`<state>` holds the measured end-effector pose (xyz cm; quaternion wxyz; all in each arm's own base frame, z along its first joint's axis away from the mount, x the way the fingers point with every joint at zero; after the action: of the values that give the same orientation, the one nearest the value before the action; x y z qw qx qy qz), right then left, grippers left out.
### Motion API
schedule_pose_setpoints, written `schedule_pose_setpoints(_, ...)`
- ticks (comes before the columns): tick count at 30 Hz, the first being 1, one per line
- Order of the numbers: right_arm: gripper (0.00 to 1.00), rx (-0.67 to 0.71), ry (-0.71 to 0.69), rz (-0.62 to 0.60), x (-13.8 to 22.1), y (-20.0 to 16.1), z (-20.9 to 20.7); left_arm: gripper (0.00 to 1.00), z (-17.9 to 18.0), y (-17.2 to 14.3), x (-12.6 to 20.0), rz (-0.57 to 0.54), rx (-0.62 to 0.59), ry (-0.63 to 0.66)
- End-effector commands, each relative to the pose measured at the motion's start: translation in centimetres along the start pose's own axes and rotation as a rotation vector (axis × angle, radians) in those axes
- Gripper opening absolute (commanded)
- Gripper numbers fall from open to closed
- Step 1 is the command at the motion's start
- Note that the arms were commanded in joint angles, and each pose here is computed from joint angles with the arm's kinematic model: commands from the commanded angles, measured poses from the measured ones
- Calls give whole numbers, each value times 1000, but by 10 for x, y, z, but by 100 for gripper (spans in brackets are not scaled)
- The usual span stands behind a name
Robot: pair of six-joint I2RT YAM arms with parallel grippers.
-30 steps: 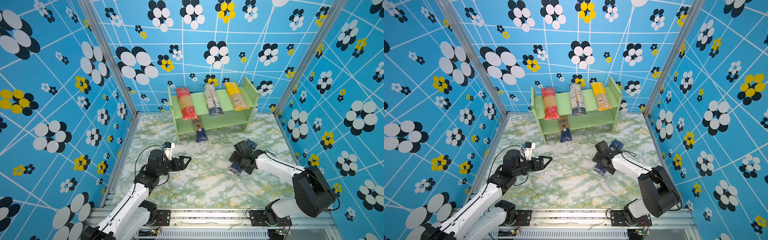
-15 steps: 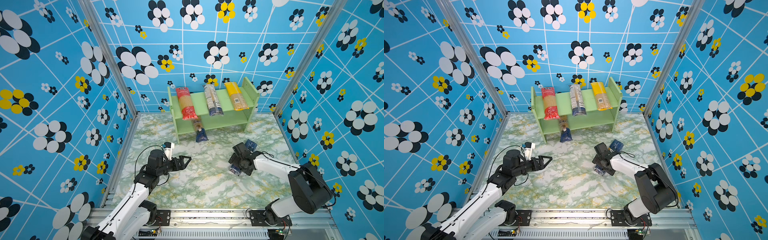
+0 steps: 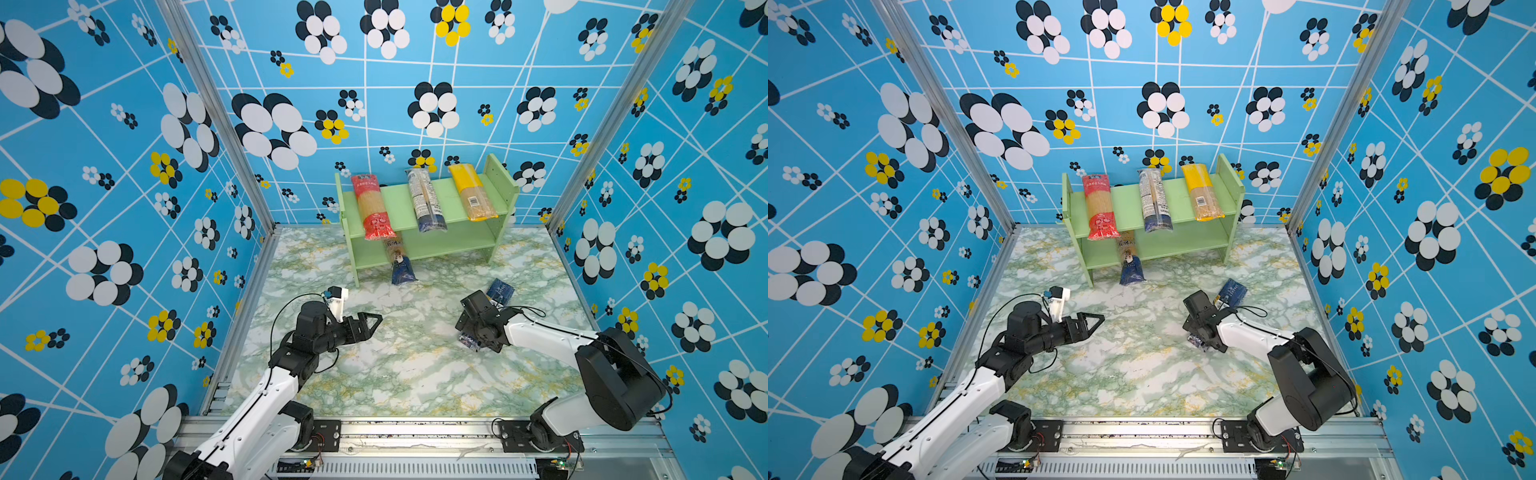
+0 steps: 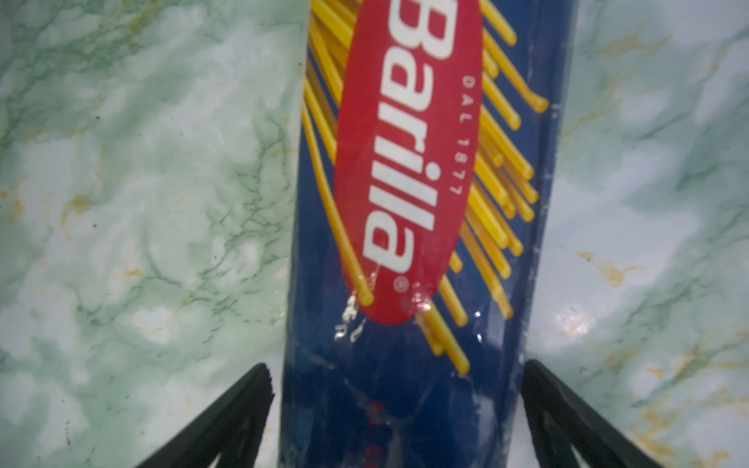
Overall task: Arrange pasta packages on shelves
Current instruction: Pick up the pasta bag from the middle-right of the table.
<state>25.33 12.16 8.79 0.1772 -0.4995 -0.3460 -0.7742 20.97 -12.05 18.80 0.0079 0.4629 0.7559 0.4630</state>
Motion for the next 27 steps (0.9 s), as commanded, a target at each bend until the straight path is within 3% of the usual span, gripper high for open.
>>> schedule_pose_setpoints(1,98,20,-63,66,-8,-18,-20,99,1,-1,-1,-17,1,6)
schedule_pose_setpoints(27,90,42,-146,29,-19,-24,-33,99,1,0,-1,-24,-3,32)
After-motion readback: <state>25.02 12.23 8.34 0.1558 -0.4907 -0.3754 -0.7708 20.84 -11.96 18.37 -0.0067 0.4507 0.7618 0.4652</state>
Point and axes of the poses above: each gripper's point midway between its finger pads, its own x axis back along the fingers, its own z axis along the line the jaws close on, y = z × x, the point moved 7 cm from there along x, back along the fingers, and after that the axes turned 15 degrees about -x, right-handed, at the moved point
